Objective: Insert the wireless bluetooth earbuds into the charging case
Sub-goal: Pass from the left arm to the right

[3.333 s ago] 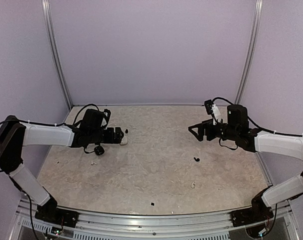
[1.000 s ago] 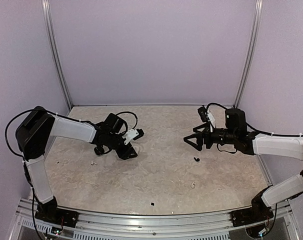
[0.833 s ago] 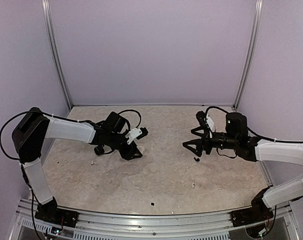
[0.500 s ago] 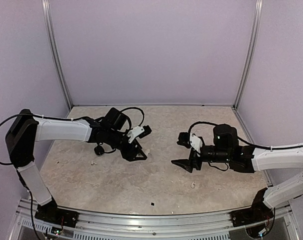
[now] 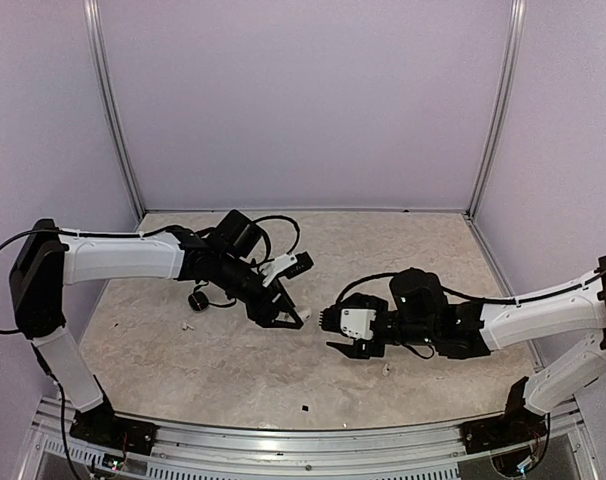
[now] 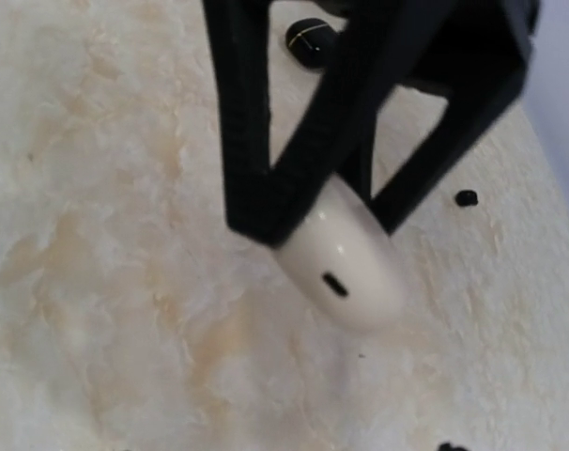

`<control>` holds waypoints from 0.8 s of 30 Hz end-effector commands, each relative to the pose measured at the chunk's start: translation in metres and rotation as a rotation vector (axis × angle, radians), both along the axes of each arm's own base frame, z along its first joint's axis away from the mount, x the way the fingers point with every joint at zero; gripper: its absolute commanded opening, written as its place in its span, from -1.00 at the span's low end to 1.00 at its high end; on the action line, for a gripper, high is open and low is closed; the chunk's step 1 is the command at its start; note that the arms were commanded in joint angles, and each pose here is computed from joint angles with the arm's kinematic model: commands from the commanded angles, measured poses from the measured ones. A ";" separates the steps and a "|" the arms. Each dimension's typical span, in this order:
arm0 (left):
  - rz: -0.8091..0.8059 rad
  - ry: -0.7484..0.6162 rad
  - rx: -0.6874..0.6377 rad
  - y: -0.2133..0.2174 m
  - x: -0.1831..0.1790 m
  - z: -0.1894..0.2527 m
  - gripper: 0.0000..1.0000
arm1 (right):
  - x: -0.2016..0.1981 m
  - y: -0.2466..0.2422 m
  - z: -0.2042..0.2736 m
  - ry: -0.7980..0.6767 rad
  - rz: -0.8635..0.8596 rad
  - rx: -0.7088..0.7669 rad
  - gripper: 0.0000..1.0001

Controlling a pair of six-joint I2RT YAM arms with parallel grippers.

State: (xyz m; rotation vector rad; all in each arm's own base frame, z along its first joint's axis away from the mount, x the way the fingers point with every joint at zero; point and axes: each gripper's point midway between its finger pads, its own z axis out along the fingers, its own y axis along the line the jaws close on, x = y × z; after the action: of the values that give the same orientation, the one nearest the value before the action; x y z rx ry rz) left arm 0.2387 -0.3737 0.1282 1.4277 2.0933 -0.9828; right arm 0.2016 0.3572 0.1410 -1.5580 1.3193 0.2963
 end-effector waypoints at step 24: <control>-0.063 0.126 0.046 -0.029 -0.024 -0.007 -0.16 | 0.000 0.037 -0.021 -0.208 0.092 -0.236 -0.16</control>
State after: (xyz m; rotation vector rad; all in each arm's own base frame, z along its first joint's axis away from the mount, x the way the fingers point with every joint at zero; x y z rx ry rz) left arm 0.2165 -0.3951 0.1148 1.4902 2.2008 -1.0491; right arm 0.2013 0.3910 0.1230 -1.7608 1.1747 0.0959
